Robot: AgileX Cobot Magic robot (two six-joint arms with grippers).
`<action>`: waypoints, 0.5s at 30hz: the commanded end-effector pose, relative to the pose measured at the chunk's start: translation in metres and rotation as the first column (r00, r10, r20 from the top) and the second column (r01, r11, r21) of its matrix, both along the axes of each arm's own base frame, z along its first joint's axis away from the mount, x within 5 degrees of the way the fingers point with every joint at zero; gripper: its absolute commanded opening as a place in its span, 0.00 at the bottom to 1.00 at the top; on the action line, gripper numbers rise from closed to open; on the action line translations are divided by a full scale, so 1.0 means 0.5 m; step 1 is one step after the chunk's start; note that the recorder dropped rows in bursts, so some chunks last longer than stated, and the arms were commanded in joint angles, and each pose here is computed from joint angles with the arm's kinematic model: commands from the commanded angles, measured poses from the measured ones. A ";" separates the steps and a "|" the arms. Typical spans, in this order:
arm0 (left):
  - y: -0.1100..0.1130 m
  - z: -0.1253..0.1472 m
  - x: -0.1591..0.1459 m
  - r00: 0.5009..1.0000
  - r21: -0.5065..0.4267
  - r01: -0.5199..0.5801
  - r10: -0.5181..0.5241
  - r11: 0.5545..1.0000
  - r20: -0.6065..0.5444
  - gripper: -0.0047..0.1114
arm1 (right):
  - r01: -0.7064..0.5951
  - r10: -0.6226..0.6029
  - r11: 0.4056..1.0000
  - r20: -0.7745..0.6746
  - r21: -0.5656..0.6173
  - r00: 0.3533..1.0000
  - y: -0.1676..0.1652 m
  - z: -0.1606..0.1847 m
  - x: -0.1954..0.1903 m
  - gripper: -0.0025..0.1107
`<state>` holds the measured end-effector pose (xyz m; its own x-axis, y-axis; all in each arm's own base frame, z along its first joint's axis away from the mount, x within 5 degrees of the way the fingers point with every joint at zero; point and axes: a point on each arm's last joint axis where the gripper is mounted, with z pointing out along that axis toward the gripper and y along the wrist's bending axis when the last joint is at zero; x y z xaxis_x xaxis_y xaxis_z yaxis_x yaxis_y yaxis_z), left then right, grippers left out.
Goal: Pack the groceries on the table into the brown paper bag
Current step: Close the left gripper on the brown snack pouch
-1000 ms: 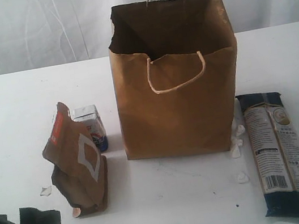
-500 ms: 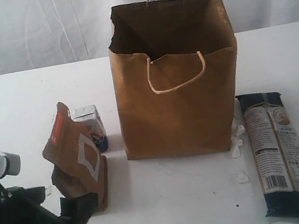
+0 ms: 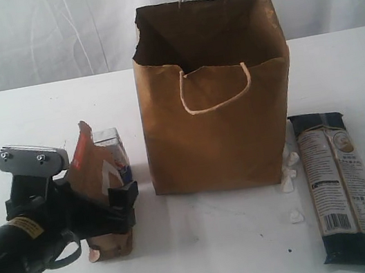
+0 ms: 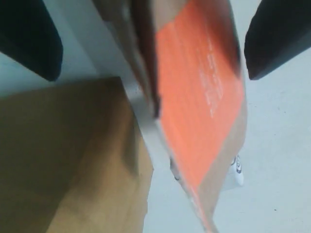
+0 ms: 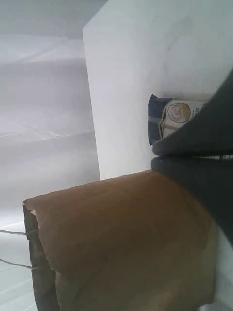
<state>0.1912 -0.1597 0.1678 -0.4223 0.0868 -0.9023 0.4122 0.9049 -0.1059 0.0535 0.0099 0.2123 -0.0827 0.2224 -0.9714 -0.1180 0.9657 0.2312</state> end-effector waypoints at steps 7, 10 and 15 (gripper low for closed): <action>0.005 -0.018 0.010 0.983 -0.037 -0.155 0.150 0.987 -0.109 0.94 | 0.006 -0.006 1.000 0.002 0.002 1.000 -0.001 -0.001 0.000 0.02; 0.006 -0.022 0.008 0.979 -0.031 -0.158 0.153 0.987 -0.137 0.94 | 0.006 -0.006 1.000 0.002 0.002 1.000 -0.001 -0.001 0.000 0.02; 0.005 -0.026 0.005 0.979 -0.009 -0.141 0.138 0.990 -0.151 0.94 | 0.007 -0.007 1.000 0.004 0.002 1.000 -0.001 -0.001 0.000 0.02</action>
<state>0.1957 -0.1555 0.1557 -0.5475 -0.0138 -0.8367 0.2510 0.9511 -0.1800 0.0535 0.0099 0.2123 -0.0827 0.2224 -0.9714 -0.1180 0.9657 0.2312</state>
